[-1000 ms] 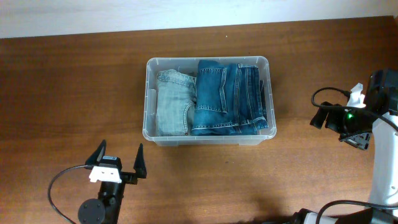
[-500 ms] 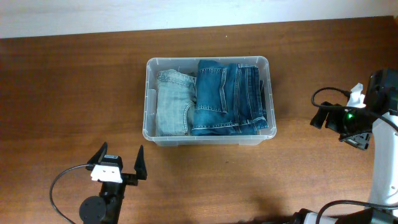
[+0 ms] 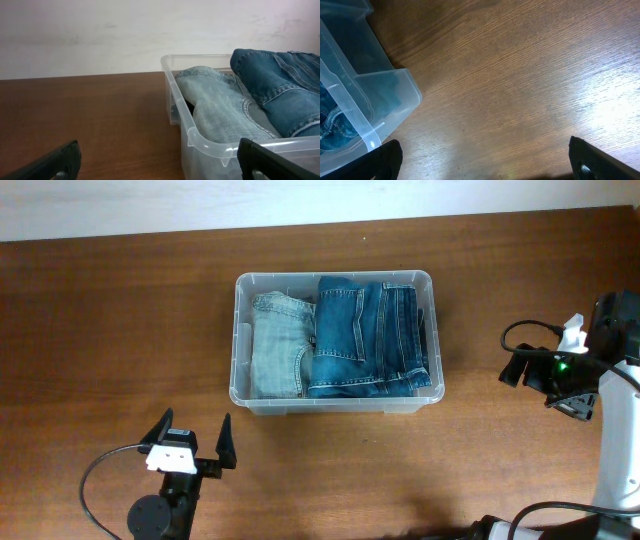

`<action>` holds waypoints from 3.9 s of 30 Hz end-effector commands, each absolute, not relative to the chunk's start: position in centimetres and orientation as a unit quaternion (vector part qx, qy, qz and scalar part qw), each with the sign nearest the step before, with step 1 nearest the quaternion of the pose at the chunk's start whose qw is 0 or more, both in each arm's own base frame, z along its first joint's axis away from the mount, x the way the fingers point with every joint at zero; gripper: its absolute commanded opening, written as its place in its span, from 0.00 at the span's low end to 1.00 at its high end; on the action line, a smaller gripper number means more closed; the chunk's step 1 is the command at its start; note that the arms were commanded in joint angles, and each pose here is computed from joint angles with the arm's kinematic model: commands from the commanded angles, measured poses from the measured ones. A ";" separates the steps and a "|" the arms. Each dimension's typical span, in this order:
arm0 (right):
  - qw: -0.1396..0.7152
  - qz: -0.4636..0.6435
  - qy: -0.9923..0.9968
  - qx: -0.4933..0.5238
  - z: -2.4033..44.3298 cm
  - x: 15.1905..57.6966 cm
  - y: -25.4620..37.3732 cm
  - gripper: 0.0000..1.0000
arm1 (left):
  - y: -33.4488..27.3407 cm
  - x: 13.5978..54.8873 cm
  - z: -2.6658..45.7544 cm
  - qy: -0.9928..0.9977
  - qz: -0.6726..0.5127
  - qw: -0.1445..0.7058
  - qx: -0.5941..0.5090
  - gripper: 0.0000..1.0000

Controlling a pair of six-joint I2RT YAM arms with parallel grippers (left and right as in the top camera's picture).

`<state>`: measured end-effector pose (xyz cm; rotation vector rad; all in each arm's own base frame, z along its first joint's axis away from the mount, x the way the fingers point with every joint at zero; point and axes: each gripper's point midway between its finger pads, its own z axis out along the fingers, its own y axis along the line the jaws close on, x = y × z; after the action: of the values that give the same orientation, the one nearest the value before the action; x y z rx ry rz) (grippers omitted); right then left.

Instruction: Pack container

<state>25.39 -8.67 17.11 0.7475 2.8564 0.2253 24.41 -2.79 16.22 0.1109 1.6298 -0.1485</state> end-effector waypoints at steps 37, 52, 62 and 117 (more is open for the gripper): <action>0.549 0.086 0.830 0.052 32.2 19.8 0.5 0.98 | -2.5 24.4 16.1 0.726 -0.057 0.683 0.049 0.99; 0.733 0.130 0.661 -0.094 26.0 22.4 4.7 0.98 | -2.5 24.4 16.1 0.726 -0.057 0.683 0.049 0.99; 0.777 0.107 0.615 -0.081 24.1 23.2 4.0 0.98 | -2.5 24.4 16.1 0.726 -0.057 0.683 0.049 0.99; 0.679 0.116 0.723 -0.054 16.2 24.1 4.1 0.98 | -2.5 24.4 16.1 0.726 -0.057 0.683 0.049 0.99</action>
<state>24.16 4.10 16.36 -0.1262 1.6233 0.2617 24.42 -2.74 16.18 0.1088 1.6314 -0.1465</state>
